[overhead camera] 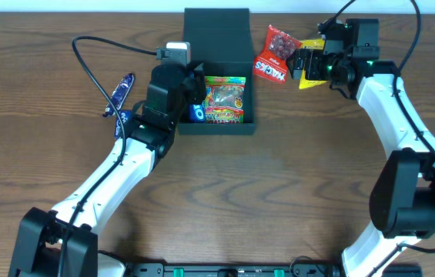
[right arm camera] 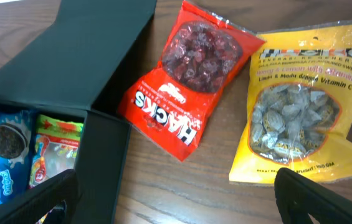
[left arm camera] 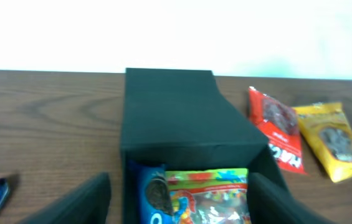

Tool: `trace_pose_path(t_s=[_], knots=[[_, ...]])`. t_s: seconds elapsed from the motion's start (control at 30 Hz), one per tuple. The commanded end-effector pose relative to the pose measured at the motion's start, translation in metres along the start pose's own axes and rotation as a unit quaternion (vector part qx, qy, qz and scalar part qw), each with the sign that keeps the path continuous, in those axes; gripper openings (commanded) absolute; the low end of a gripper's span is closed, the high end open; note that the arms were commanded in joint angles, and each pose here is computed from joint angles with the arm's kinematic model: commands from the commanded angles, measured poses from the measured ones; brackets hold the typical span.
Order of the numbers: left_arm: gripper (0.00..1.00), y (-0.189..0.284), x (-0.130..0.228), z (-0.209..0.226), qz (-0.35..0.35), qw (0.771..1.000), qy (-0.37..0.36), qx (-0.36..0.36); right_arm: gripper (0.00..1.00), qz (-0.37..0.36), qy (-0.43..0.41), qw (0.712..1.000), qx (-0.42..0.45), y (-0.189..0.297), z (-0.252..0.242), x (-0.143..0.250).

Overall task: Pack container
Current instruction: 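Lower the Oreo pack into the box with the left gripper, then grasp the yellow Hacks bag with the right gripper, place in box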

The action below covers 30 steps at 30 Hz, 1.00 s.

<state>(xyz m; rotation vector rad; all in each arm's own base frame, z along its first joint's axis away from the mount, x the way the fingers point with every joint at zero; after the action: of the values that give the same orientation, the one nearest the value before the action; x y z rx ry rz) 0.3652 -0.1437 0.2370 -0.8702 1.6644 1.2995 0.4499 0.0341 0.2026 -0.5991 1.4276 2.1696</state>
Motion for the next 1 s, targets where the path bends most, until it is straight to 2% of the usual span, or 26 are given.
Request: trace_pose_path(t_s=[0.0,0.03,0.2,0.27,0.43,0.57,0.9,0.97], knots=[[0.89,0.002,-0.007,0.012,-0.011,0.998,-0.04,-0.038,0.99,-0.029,0.004,1.0,-0.009,0.014,0.006,-0.014],[0.98,0.002,-0.007,0.016,-0.011,0.998,-0.049,-0.043,0.99,-0.033,0.005,0.999,-0.01,0.014,0.007,-0.016],[0.95,0.001,-0.009,0.052,-0.004,0.994,-0.045,-0.099,0.95,-0.053,0.029,0.998,-0.003,0.008,0.026,-0.019],[0.95,0.001,-0.011,0.072,-0.001,0.992,-0.032,-0.119,0.96,-0.067,0.028,0.997,0.029,0.004,0.035,-0.02],[0.95,0.003,-0.009,0.1,0.014,0.993,-0.013,-0.112,0.96,-0.123,0.024,0.987,0.102,0.003,0.044,-0.03],[0.95,0.003,-0.009,0.107,0.015,0.994,-0.008,-0.111,0.89,-0.14,-0.005,0.981,0.134,-0.006,0.02,-0.037],[0.95,0.003,-0.007,0.108,0.02,0.994,-0.007,-0.111,0.9,-0.096,-0.035,0.98,0.169,-0.068,-0.026,-0.065],[0.95,0.004,-0.005,0.108,0.028,0.993,-0.007,-0.112,0.89,-0.074,-0.043,0.976,0.202,-0.083,-0.042,-0.065]])
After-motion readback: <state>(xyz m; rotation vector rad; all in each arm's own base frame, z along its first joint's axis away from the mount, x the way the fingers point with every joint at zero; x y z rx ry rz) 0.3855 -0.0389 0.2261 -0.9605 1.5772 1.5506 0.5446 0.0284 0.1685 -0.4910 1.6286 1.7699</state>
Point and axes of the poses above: each gripper's point midway between its finger pads, its own y axis back along the fingers, its own z axis along the line the jaws close on, x = y × z, the point moved 9 cm from there along y, back along the fingers, and after that the axes turned 3 degrees about -y, right-handed, at the moved point
